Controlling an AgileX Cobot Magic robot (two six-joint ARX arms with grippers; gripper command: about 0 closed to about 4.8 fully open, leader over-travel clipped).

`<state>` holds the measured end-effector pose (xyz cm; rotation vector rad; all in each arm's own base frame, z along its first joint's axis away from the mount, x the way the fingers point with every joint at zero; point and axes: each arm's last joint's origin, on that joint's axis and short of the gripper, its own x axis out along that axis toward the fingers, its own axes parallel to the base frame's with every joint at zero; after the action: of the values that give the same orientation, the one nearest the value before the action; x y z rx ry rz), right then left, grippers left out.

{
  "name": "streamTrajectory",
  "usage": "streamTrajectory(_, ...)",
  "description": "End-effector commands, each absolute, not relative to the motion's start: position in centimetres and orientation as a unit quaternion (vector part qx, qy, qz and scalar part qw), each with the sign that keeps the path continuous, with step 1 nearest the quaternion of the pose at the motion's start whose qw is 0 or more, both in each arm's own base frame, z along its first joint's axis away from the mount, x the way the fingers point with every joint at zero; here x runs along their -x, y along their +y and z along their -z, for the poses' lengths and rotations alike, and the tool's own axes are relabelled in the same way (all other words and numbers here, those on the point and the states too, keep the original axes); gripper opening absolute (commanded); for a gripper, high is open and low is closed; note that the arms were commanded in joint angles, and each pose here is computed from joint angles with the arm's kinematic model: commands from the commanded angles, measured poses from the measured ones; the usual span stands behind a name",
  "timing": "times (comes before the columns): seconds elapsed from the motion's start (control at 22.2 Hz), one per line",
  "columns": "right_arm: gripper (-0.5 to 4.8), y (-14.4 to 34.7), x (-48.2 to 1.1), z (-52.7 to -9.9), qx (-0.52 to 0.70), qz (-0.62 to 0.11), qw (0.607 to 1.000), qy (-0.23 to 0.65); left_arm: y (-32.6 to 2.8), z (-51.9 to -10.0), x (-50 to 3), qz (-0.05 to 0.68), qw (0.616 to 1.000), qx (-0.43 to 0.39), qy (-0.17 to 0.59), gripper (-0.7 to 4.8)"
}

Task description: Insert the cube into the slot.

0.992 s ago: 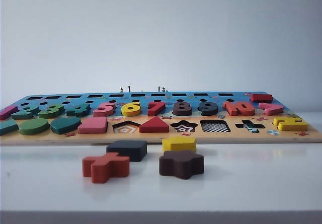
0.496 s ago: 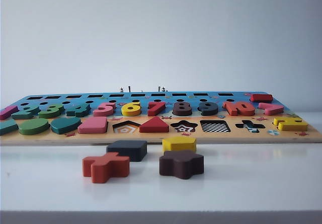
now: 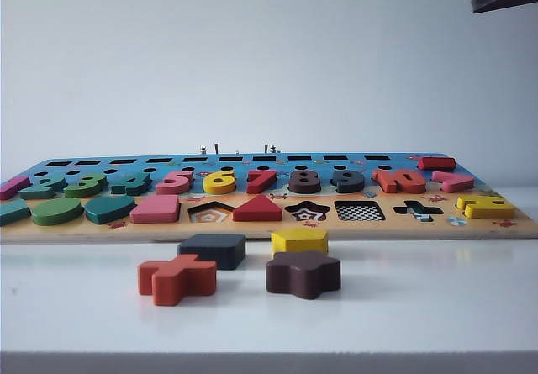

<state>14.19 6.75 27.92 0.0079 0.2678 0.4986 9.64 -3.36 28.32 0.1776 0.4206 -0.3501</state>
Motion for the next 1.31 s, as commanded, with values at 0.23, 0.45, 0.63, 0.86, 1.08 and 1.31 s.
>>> streamTrajectory(0.23,-0.04,11.5,-15.3,-30.1,0.040,-0.342,0.909,0.237,-3.9,-31.1,-9.9,0.234,0.936,-0.066,0.254,0.20)
streamTrajectory(0.45,0.27,15.2,-15.6,-31.4,0.098,-0.452,0.848,0.259,-4.2,-32.4,-10.1,0.265,0.915,-0.059,0.297,0.20)
streamTrajectory(0.63,1.71,17.4,-15.8,-31.9,0.143,-0.499,0.812,0.268,-4.4,-33.1,-10.1,0.285,0.902,-0.053,0.319,0.20)
streamTrajectory(0.86,3.57,20.0,-16.0,-30.9,0.188,-0.539,0.759,0.313,-4.6,-34.8,-10.0,0.322,0.883,-0.039,0.340,0.20)
streamTrajectory(1.08,3.86,21.3,-15.8,-28.8,0.257,-0.534,0.726,0.351,-4.9,-35.8,-10.1,0.348,0.869,-0.029,0.352,0.20)
streamTrajectory(1.31,3.58,22.5,-15.6,-27.4,0.329,-0.520,0.710,0.343,-5.1,-36.0,-10.2,0.370,0.854,-0.018,0.366,0.20)
